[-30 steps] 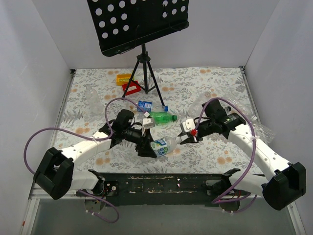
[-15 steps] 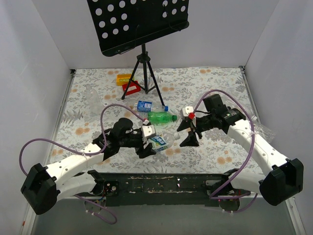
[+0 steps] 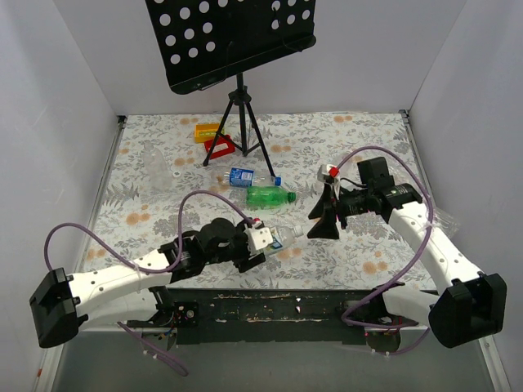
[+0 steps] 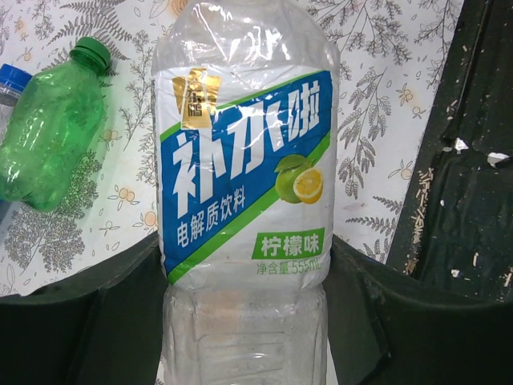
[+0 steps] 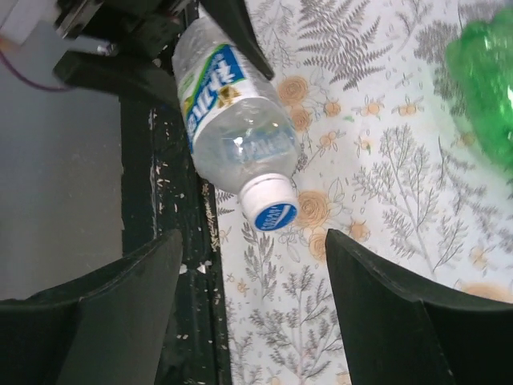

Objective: Unscrew the bottle caps
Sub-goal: Unscrew the bottle cap from the plastic bottle.

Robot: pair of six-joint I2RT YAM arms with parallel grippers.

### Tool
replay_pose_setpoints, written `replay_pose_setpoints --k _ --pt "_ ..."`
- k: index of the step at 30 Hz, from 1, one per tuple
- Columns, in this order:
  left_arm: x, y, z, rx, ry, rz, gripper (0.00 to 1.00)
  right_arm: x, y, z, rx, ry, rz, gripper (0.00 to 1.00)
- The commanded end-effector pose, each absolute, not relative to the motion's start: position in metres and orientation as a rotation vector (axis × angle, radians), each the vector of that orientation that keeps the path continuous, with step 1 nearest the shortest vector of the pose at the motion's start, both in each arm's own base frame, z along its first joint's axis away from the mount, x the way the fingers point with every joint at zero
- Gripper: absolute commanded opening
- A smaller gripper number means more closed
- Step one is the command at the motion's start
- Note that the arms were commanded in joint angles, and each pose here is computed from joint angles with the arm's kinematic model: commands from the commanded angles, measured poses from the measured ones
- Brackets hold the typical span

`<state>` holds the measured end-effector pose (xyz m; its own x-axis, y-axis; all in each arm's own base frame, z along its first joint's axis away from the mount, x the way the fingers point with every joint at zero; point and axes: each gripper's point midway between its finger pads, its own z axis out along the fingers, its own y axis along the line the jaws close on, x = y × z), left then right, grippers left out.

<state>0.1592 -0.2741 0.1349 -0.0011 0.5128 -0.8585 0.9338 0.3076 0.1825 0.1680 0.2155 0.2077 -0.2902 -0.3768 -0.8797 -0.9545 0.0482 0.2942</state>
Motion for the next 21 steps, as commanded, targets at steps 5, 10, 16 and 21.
replay_pose_setpoints --k 5,10,16,21 --pt "0.172 -0.281 0.128 1.297 1.657 -0.406 0.0 0.173 0.226 0.208 -0.96 1.996 1.542 0.74" --pt "0.173 -0.288 0.135 1.274 1.625 -0.431 0.0 0.174 0.227 0.184 -0.881 2.095 1.568 0.73" --pt "0.169 -0.293 0.137 1.276 1.614 -0.463 0.0 0.176 0.228 0.174 -0.853 2.126 1.582 0.73" --pt "0.167 -0.295 0.135 1.281 1.616 -0.47 0.0 0.177 0.231 0.177 -0.835 2.131 1.624 0.72"
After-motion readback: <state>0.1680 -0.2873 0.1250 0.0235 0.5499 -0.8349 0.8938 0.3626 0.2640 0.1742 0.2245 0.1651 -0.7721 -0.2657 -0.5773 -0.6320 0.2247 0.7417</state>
